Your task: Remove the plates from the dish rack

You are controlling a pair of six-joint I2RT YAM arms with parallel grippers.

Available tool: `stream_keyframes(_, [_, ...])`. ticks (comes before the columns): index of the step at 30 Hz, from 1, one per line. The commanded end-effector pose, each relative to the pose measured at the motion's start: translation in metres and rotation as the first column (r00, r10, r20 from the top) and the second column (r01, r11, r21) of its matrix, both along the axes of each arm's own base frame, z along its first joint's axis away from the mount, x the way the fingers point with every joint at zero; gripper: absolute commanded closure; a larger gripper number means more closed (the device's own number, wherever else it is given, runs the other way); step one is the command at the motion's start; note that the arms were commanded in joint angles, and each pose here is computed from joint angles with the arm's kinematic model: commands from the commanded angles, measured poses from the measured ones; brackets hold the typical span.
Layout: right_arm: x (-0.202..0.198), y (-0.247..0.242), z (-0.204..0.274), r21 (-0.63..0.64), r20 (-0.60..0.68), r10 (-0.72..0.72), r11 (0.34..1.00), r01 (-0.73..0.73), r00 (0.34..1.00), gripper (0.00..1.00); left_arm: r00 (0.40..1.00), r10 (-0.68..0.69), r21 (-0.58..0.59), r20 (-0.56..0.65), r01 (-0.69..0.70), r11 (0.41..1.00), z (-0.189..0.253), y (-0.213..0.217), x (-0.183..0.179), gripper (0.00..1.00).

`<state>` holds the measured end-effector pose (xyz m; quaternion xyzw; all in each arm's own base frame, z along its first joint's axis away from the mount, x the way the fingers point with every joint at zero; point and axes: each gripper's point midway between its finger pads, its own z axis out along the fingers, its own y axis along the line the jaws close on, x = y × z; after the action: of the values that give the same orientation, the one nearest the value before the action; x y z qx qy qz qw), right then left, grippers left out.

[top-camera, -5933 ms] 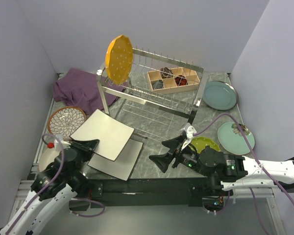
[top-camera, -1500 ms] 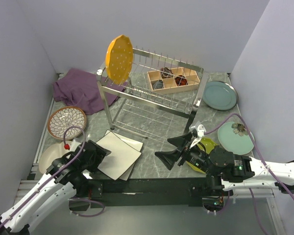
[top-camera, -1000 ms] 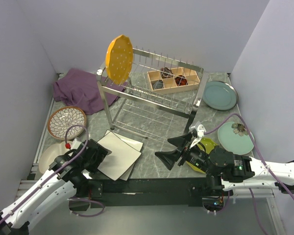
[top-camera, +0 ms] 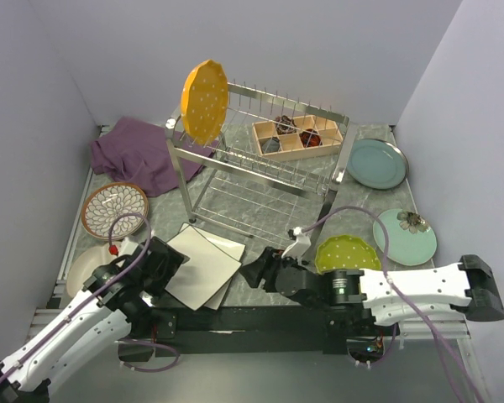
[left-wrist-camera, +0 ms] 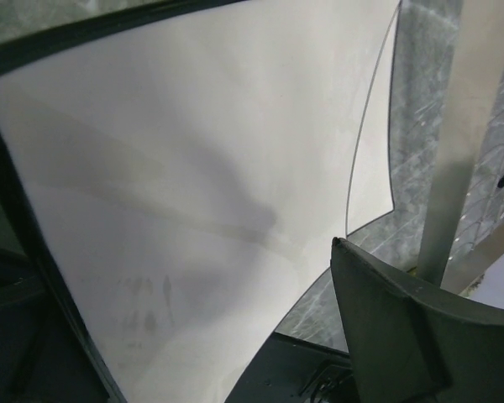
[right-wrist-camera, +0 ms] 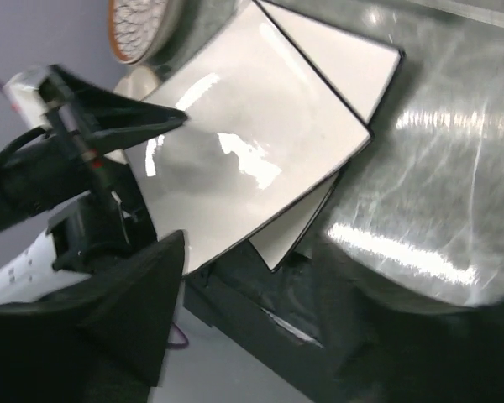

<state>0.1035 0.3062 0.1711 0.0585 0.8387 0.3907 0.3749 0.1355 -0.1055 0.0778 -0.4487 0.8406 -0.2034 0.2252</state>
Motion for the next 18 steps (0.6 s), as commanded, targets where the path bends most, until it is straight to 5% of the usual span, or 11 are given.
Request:
stream_keyframes(1, [0.001, 0.018, -0.014, 0.15, -0.203, -0.136, 0.974, 0.168, 0.97, 0.43, 0.992, 0.039, -0.065, 0.123, -0.031, 0.997, 0.036, -0.003, 0.016, 0.04])
stream_keyframes(4, [-0.004, 0.03, -0.032, 0.182, -0.279, -0.138, 0.964, 0.193, 0.95, 0.53, 0.99, 0.037, -0.082, 0.133, -0.026, 0.996, 0.033, -0.004, 0.016, 0.05])
stream_keyframes(18, [-0.013, 0.068, -0.076, 0.18, -0.453, -0.169, 0.944, 0.275, 0.875, 0.44, 0.992, 0.014, -0.078, 0.126, -0.004, 0.997, 0.026, -0.004, 0.011, 0.04])
